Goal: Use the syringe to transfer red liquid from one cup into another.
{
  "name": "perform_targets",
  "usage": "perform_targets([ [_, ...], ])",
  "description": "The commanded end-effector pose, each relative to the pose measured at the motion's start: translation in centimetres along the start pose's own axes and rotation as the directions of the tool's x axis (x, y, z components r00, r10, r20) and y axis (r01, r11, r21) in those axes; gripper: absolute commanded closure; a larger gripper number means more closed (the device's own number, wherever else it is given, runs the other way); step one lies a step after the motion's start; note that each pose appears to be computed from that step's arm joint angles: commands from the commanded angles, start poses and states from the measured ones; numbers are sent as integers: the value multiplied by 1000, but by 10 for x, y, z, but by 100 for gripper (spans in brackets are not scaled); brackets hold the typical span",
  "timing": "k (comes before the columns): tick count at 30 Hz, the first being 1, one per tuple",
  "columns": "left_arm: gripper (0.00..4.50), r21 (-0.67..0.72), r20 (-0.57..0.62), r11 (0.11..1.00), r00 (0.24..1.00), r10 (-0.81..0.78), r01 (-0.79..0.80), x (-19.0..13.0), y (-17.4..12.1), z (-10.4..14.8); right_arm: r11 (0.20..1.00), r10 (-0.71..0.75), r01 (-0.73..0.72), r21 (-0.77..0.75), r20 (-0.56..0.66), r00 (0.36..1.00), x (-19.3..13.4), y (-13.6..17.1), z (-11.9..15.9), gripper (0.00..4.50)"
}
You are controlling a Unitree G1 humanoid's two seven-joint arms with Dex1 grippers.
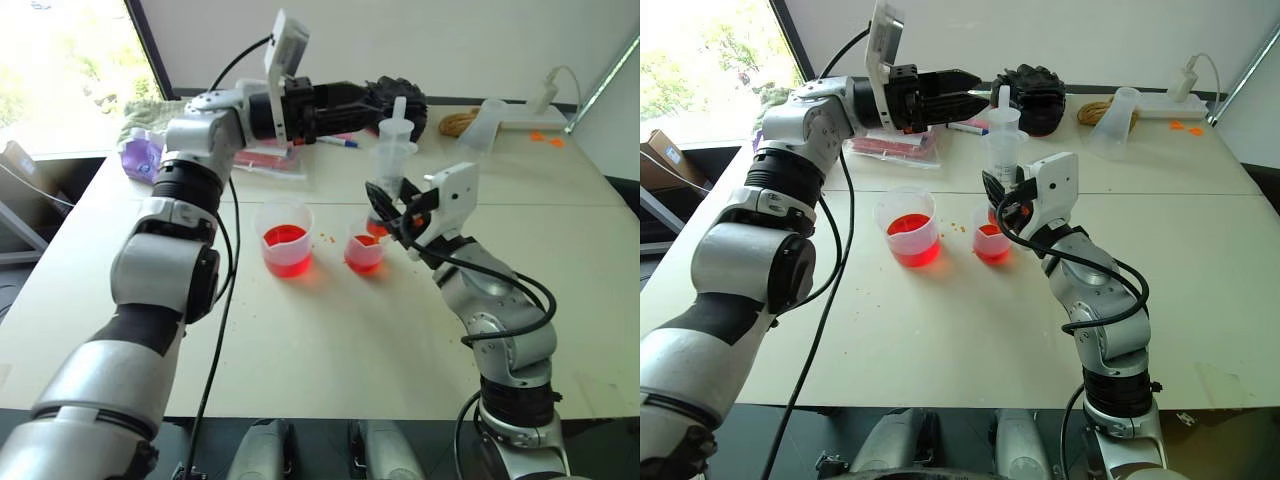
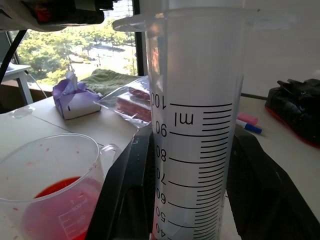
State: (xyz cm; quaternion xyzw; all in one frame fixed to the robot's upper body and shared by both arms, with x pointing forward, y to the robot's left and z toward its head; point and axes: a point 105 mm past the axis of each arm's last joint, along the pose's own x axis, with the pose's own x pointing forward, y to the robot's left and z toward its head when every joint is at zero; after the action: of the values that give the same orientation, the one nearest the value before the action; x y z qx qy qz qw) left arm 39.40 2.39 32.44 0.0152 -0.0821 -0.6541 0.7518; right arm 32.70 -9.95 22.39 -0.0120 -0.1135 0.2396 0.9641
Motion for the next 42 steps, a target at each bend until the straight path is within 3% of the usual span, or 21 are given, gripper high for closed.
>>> perform_targets([
  [1, 138, 68, 27, 997, 999, -32, 30, 8, -5, 21, 999, 22, -18, -44, 76, 997, -3, 6, 20, 320],
  [16, 138, 22, -5, 992, 993, -122, 122, 27, -17, 8, 998, 35, -31, -62, 65, 997, -1, 8, 16, 320],
  [20, 251, 10, -16, 990, 990, -139, 139, 27, -19, 4, 997, 38, -33, -73, 65, 997, 1, 7, 16, 320],
  [25, 440, -7, -23, 987, 987, -159, 159, 25, -22, 1, 996, 33, -28, -86, 65, 997, 6, 4, 12, 320],
  [42, 446, -12, -64, 983, 981, -182, 182, 21, -28, -10, 996, -7, 16, -87, 103, 995, 19, -6, 11, 320],
])
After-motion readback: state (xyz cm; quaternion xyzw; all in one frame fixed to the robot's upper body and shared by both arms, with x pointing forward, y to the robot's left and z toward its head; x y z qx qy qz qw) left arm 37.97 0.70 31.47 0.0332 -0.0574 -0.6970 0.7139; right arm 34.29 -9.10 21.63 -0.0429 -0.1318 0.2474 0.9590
